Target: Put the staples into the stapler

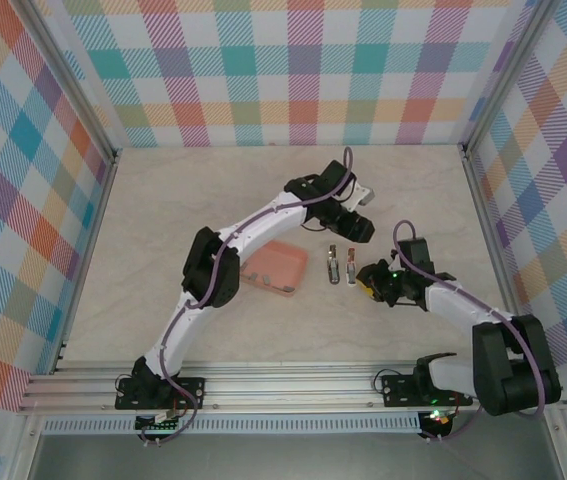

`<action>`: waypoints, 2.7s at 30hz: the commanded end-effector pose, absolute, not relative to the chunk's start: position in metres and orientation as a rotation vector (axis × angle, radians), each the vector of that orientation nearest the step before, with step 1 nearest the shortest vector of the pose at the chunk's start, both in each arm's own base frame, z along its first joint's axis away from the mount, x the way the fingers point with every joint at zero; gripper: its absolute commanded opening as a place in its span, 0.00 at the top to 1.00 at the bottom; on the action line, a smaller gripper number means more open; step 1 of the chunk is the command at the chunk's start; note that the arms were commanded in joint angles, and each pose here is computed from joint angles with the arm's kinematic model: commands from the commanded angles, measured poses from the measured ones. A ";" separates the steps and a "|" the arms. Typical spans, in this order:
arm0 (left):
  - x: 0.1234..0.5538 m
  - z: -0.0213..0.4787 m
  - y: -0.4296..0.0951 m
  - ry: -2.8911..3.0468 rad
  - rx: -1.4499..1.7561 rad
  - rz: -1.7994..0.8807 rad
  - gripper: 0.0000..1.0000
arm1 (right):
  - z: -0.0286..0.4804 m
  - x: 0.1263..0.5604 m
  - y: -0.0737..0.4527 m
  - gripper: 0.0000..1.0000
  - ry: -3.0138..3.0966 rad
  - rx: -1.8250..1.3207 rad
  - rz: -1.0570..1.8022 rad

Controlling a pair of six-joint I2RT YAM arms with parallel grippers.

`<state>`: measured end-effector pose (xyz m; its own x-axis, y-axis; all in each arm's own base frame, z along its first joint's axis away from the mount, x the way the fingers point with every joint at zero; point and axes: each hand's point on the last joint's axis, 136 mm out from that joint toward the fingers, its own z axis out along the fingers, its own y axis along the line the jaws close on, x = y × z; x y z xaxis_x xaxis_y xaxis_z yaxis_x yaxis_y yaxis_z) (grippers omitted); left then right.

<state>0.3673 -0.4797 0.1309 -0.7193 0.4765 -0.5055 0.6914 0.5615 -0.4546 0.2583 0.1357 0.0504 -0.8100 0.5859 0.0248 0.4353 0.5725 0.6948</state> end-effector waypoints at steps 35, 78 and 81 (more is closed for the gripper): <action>0.351 0.091 -0.486 2.590 0.993 -0.845 0.40 | 0.033 0.263 0.144 0.74 2.614 0.888 1.177; 0.331 0.108 -0.487 2.566 1.066 -0.936 0.45 | 0.015 0.260 0.131 0.76 2.674 0.913 1.045; 0.330 0.109 -0.487 2.566 1.068 -0.938 0.45 | 0.015 0.260 0.131 0.77 2.675 0.914 1.045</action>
<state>0.3504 -0.4832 0.0899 -0.7441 0.5320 -0.4042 0.6678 0.5759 -0.4715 0.2653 0.1419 0.0276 -0.8224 0.5613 0.0929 0.4530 0.5471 0.7039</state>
